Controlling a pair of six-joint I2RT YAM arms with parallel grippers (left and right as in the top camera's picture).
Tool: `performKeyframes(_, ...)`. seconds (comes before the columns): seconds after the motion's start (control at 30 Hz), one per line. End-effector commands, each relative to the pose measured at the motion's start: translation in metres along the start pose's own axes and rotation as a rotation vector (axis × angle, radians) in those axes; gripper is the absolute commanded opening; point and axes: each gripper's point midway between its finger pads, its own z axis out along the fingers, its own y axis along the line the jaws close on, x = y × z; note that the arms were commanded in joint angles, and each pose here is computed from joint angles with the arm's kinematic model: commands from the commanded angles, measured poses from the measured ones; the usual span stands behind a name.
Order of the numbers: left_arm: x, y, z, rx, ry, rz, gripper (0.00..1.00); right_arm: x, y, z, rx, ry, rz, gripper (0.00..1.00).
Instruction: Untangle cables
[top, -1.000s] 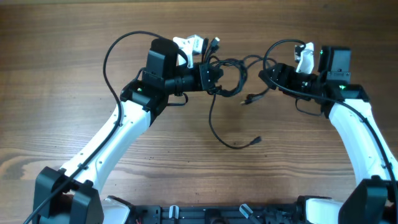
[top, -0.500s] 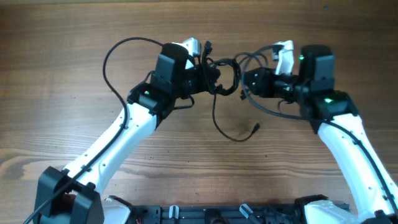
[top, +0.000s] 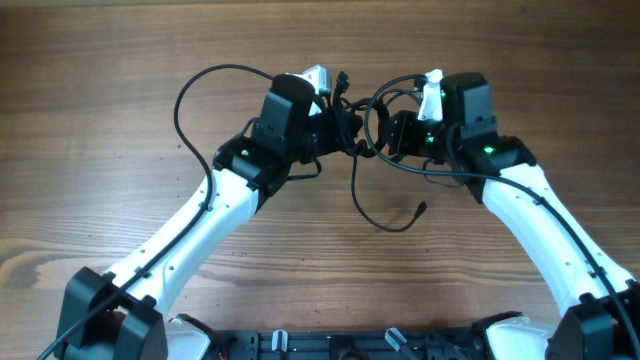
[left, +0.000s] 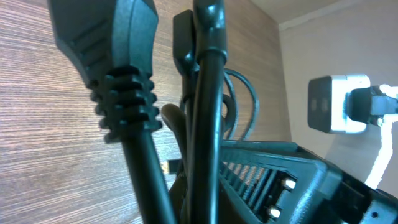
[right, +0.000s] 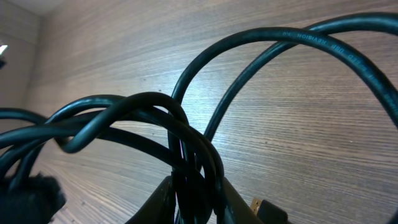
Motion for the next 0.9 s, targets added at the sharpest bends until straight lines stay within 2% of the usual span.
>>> performKeyframes(0.0, 0.005, -0.020, -0.005, 0.052, 0.004, 0.018, 0.04, -0.004, -0.012, 0.008, 0.096, -0.021, -0.001, 0.18)
performKeyframes(0.07, 0.005, -0.020, -0.004, 0.052, 0.005, 0.019, 0.04, -0.001, -0.023, 0.006, 0.155, -0.021, 0.034, 0.09)
performKeyframes(0.17, -0.004, -0.010, -0.004, -0.003, -0.046, 0.019, 0.04, 0.008, -0.035, 0.001, 0.218, 0.012, 0.049, 0.04)
performKeyframes(0.33, -0.021, 0.012, -0.008, -0.127, -0.155, 0.011, 0.04, 0.017, -0.030, -0.015, 0.224, 0.052, 0.053, 0.04)
performKeyframes(0.53, -0.022, 0.029, -0.003, -0.197, -0.170, 0.003, 0.04, 0.022, 0.023, -0.048, -0.067, 0.100, -0.033, 0.04)
performKeyframes(0.63, -0.020, 0.024, -0.001, -0.171, -0.154, 0.003, 0.04, 0.024, 0.032, -0.048, -0.123, 0.115, -0.061, 0.04)
performKeyframes(0.67, -0.018, 0.019, 0.000, -0.144, -0.142, 0.006, 0.04, 0.023, 0.032, -0.047, -0.123, 0.110, -0.064, 0.08)
performKeyframes(0.7, -0.017, 0.014, 0.001, -0.118, -0.129, 0.005, 0.04, 0.019, 0.031, -0.044, -0.117, 0.098, -0.069, 0.17)
performKeyframes(0.73, -0.014, 0.009, 0.001, -0.089, -0.111, -0.003, 0.04, 0.015, 0.028, -0.040, -0.103, 0.084, -0.072, 0.33)
performKeyframes(0.77, -0.013, 0.007, 0.002, -0.077, -0.104, -0.030, 0.04, 0.011, 0.024, -0.037, -0.084, 0.069, -0.073, 0.41)
performKeyframes(0.87, -0.008, 0.004, 0.002, -0.055, -0.079, -0.119, 0.04, 0.010, 0.016, -0.019, -0.067, 0.079, -0.069, 0.42)
